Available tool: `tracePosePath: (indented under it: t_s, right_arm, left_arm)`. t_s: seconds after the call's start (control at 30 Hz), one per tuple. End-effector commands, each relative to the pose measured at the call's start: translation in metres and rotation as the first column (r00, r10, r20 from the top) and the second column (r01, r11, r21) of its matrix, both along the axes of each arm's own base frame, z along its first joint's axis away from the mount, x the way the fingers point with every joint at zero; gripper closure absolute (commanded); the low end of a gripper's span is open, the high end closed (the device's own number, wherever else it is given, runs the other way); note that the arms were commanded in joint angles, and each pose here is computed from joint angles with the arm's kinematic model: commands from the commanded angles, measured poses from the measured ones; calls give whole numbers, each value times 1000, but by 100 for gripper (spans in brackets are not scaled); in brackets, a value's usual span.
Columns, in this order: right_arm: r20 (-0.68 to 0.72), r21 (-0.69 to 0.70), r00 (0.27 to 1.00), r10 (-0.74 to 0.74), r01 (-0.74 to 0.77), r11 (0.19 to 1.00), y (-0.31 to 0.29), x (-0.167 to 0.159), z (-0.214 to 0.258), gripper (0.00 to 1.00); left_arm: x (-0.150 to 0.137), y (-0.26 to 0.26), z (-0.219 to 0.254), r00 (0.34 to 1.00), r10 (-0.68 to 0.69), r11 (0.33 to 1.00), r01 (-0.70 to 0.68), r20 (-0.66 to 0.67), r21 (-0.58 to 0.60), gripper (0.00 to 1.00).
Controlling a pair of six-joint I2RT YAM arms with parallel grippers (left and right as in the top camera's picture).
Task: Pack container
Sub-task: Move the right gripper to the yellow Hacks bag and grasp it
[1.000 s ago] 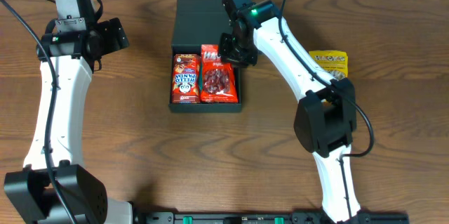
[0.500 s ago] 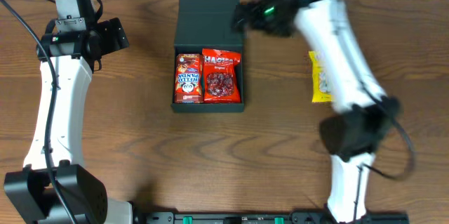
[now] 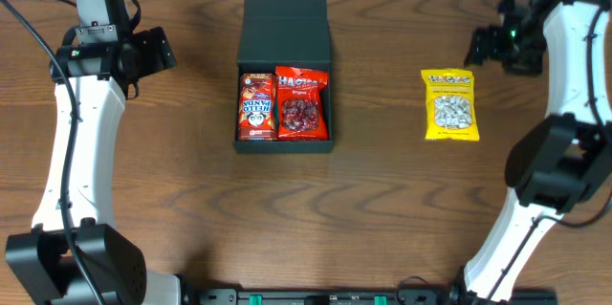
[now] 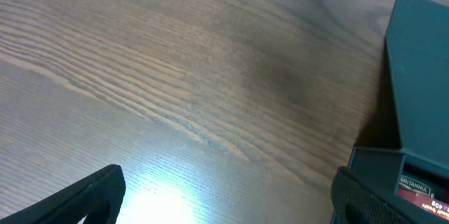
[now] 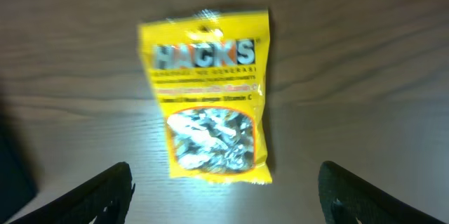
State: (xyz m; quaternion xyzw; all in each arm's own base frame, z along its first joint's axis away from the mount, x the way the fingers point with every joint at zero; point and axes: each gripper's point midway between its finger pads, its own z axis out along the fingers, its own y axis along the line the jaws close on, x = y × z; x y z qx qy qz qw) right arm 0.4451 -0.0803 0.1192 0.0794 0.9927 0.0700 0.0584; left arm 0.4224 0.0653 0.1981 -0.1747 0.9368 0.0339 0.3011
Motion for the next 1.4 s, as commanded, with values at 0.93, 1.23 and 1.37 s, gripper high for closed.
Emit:
tracePosePath:
  t_s: [0.93,1.23,1.37]
  right_arm:
    - [-64,402,995,-74,93,911,33,-2,-109,99]
    - [104,557,994,-41,-24,830,95,37,-7,98]
    - [162,560,987,-19,-76,825,147,44,44,98]
  left_arm:
    - [1,0,-5,1000,6,1000,-6,-11,-5,5]
    - [1,0,-5,1000,6,1000,-6,-8,-5,5]
    - [1,0,-5,1000,6,1000,-6,-8,-5,5]
